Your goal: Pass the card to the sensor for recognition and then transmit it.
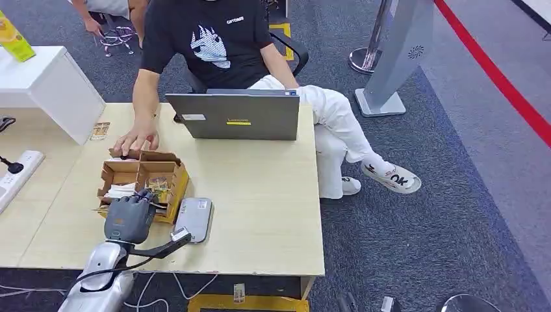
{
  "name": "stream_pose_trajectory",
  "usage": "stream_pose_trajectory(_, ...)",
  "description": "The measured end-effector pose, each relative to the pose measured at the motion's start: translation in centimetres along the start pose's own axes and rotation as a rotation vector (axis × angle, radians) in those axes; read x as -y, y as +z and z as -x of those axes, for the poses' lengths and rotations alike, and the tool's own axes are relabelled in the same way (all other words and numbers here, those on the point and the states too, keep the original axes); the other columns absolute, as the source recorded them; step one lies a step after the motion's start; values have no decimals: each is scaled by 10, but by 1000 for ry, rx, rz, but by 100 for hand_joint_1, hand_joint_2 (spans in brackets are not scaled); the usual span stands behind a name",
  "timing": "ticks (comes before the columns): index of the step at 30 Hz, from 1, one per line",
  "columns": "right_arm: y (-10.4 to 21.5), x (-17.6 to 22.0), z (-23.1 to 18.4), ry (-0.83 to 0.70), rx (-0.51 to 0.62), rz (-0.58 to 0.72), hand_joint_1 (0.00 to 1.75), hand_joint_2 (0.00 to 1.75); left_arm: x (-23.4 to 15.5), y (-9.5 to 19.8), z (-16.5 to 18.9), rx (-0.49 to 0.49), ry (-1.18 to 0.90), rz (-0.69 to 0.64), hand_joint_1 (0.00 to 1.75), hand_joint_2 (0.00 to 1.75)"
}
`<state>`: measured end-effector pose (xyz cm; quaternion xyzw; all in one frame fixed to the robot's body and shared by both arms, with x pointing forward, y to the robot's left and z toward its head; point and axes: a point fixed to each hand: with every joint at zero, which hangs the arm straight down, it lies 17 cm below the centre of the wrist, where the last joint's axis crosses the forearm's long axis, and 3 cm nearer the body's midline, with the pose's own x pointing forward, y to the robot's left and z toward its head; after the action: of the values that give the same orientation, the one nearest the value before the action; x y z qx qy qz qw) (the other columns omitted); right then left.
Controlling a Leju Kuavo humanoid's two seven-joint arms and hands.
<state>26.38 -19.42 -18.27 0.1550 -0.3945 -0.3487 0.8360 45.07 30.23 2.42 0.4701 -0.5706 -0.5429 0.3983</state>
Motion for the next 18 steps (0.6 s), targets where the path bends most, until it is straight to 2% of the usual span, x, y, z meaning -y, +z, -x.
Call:
stream_pose_trajectory(9,0,0,0,0,0,0,0,175,0,0,0,0,0,0,175,175)
stream_pose_trajectory(11,0,0,0,1,1,0,0,175,-9,-2,-1,8,9,-39,175,175)
stream_pose_trajectory(13,1,2,0,5,2,1,0,175,-45,-18,9,-2,31,-102,175,175)
stream_pose_trajectory(15,0,3,-1,8,5,3,0,175,-103,-49,27,-14,26,-170,175,175)
stream_pose_trajectory(18,1,4,-1,9,5,3,0,175,-150,-60,39,-19,-9,-260,175,175)
